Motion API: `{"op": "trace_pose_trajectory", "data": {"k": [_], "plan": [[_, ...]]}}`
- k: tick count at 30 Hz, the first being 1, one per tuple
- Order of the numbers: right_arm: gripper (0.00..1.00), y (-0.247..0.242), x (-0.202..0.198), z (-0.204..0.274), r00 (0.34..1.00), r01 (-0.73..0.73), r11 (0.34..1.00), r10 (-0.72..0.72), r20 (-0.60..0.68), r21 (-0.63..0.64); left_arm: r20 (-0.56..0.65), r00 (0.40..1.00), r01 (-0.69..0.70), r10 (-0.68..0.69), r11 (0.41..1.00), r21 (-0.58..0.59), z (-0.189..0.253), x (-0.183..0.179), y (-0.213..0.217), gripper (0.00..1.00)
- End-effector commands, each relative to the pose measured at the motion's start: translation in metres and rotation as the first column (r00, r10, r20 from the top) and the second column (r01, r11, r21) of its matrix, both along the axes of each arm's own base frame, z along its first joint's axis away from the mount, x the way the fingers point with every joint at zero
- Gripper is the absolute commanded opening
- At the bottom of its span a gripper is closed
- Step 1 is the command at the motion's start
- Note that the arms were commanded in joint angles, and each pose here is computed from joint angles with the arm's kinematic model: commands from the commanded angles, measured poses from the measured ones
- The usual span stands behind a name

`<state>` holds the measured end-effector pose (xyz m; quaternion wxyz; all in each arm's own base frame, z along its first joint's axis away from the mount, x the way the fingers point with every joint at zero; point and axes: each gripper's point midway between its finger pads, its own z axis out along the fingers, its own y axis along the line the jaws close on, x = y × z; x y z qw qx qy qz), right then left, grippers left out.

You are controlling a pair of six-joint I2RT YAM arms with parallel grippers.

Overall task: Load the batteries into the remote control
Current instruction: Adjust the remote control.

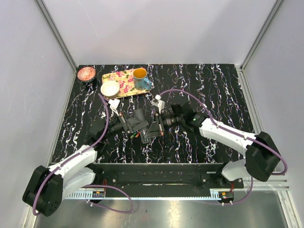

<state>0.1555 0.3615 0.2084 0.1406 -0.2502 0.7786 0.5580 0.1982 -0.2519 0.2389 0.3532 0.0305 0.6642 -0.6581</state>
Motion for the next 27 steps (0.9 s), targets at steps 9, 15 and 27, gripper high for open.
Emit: {"op": "trace_pose_trajectory", "data": {"k": [9,15,27], "plan": [[0.0,0.002,0.004,0.025,0.998,-0.03,0.998,0.028,0.049,0.05,0.123,0.991,0.051,-0.046,0.998,-0.034,0.024,-0.011,0.001,0.0],[0.65,-0.005,0.014,0.033,0.994,0.025,1.0,-0.024,0.109,-0.009,0.102,0.995,-0.002,0.005,0.999,-0.033,0.023,-0.004,0.004,0.0],[0.71,-0.093,0.078,-0.017,0.842,0.508,0.8,-0.384,0.378,-0.319,0.062,0.937,-0.347,0.344,0.937,0.035,0.013,0.035,0.049,0.0]]}}
